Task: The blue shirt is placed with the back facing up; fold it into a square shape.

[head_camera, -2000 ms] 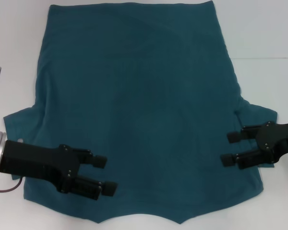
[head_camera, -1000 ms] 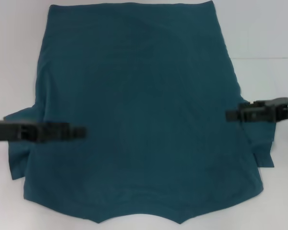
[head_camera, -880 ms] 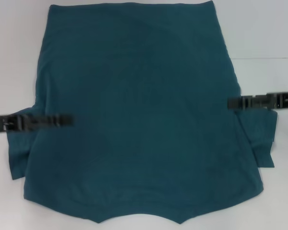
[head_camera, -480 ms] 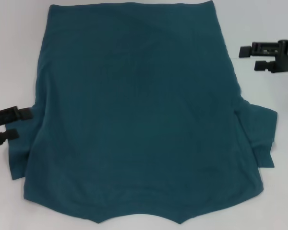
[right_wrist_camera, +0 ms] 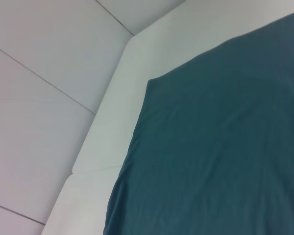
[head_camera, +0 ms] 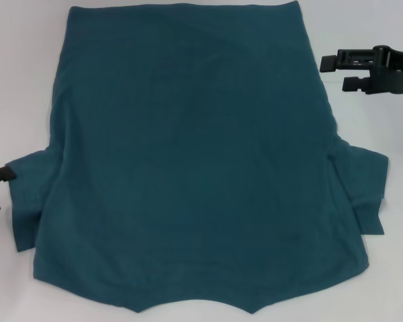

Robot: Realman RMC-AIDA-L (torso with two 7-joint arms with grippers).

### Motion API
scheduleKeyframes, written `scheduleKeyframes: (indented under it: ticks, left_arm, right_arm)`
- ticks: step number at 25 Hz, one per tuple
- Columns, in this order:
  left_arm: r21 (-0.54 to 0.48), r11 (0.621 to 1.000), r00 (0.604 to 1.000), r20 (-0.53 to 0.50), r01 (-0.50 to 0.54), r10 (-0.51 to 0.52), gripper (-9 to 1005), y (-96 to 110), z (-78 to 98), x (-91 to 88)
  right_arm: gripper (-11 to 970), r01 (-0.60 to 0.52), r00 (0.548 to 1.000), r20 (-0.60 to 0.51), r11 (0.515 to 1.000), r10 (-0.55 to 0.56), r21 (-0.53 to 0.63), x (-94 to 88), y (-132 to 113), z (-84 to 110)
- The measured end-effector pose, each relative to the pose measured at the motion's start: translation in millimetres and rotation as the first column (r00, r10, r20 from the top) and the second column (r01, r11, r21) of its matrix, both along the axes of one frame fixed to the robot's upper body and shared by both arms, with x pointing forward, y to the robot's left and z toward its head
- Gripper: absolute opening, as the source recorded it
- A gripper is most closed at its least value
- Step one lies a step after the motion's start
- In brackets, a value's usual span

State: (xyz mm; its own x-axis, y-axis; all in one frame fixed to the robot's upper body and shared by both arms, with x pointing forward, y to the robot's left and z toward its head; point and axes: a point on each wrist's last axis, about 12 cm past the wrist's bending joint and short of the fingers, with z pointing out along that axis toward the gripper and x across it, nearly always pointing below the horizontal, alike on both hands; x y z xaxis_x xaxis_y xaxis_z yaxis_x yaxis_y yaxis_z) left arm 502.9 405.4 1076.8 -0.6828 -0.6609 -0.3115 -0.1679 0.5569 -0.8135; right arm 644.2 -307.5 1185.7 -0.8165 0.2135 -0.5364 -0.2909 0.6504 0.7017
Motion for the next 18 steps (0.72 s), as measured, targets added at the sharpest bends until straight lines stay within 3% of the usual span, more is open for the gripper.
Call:
scheduleKeyframes:
  ticks: [4,18]
  left_arm:
    - [0.003,1.000,1.000,-0.017,-0.014,0.014,872,-4,-11.5,0.5]
    - [-0.004,1.000,0.999,-0.038,-0.011,0.011,856,-13,-25.4,1.1]
  right_arm:
    - [945,0.004,1.000,-0.010,1.000,-0.004,0.002,-2.3,-2,-3.0]
    - [945,0.011,1.000,-0.020,1.000,-0.011,0.002,-5.5,-7,-5.9]
